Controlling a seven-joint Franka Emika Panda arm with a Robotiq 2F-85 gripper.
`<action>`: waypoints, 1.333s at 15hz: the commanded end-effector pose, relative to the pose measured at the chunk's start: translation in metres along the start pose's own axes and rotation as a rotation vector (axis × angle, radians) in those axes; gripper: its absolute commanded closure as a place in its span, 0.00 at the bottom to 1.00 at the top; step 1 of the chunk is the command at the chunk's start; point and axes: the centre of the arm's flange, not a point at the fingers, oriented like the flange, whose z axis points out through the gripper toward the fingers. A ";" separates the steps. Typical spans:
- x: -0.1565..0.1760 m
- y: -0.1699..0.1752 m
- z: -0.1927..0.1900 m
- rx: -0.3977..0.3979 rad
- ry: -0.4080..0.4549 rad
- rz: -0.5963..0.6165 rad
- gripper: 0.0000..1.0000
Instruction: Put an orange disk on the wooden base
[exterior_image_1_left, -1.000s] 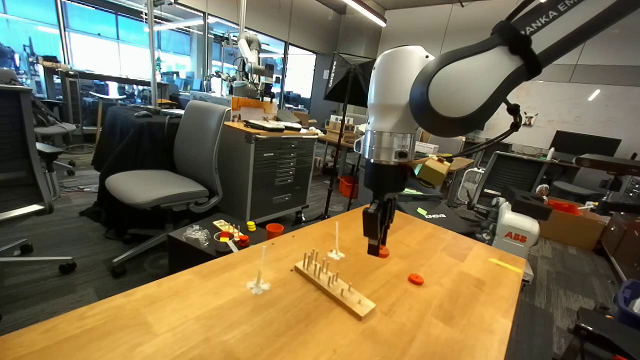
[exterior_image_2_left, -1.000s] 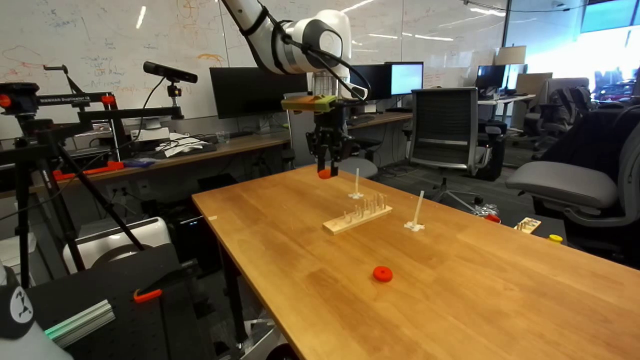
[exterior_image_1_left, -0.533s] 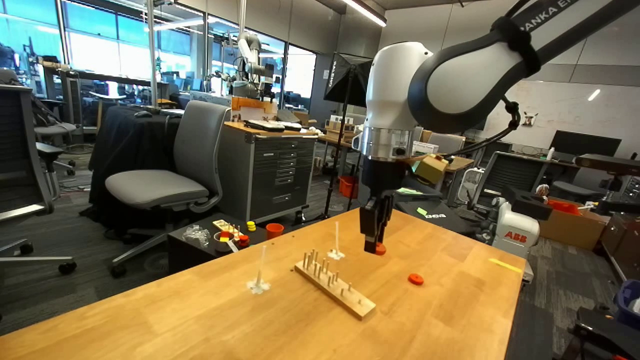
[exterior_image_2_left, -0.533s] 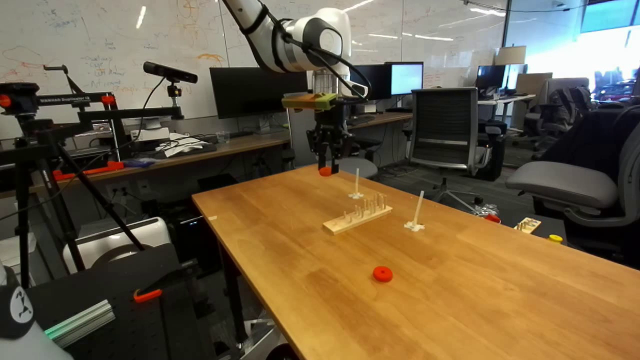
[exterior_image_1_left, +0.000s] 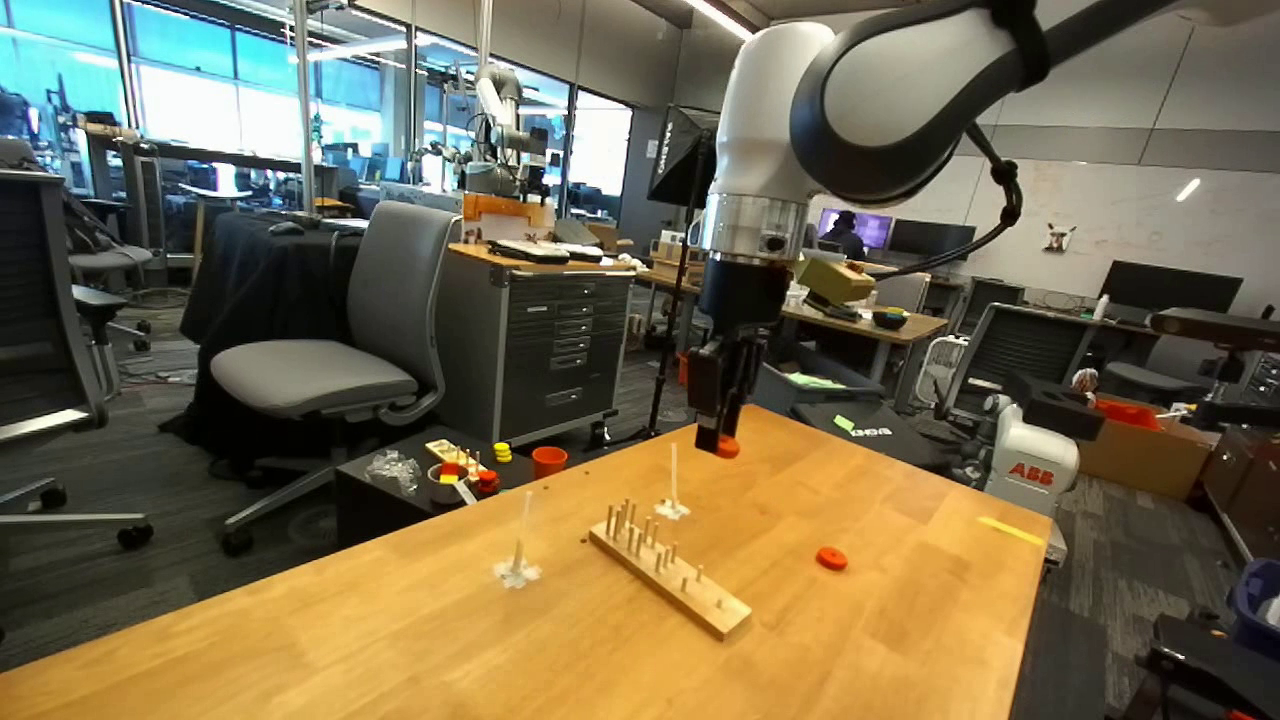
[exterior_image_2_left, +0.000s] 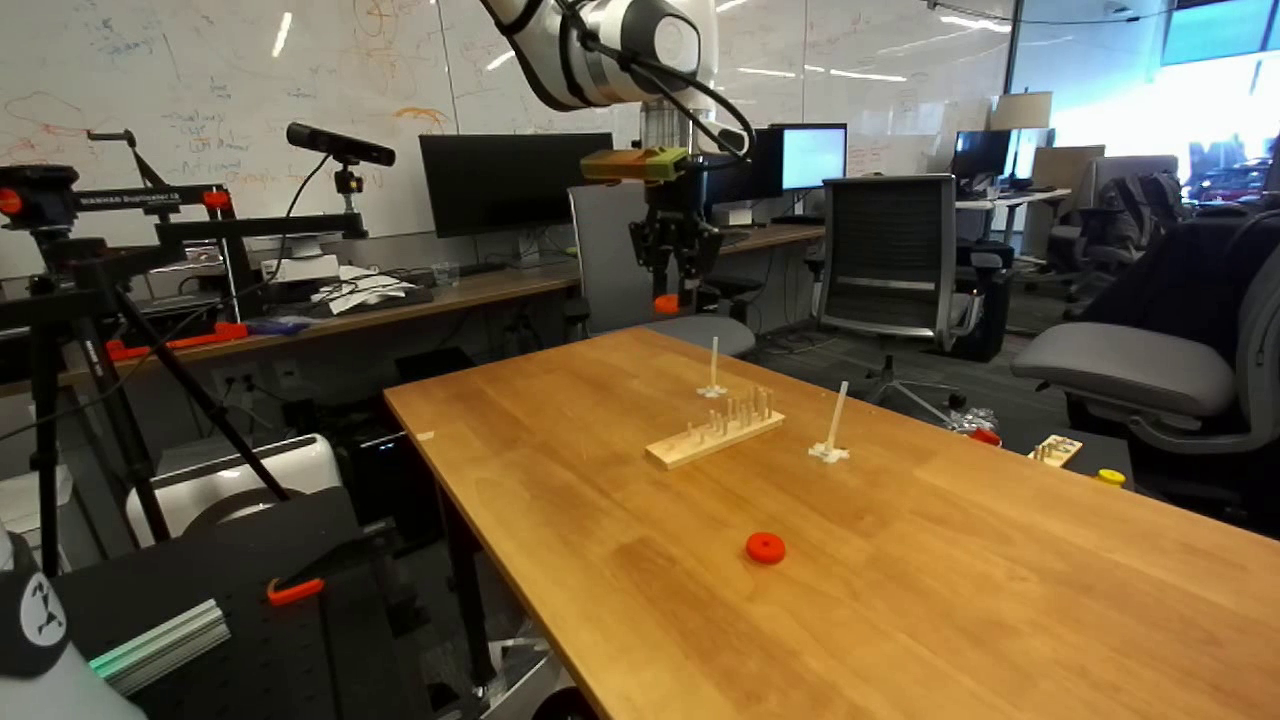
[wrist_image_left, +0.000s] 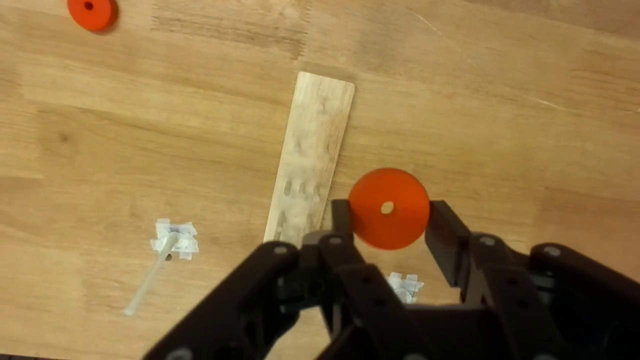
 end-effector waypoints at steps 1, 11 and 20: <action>0.026 0.001 -0.003 0.010 -0.018 0.039 0.82; 0.059 0.008 0.032 0.007 -0.085 0.106 0.82; 0.054 0.021 0.059 -0.001 -0.160 0.144 0.82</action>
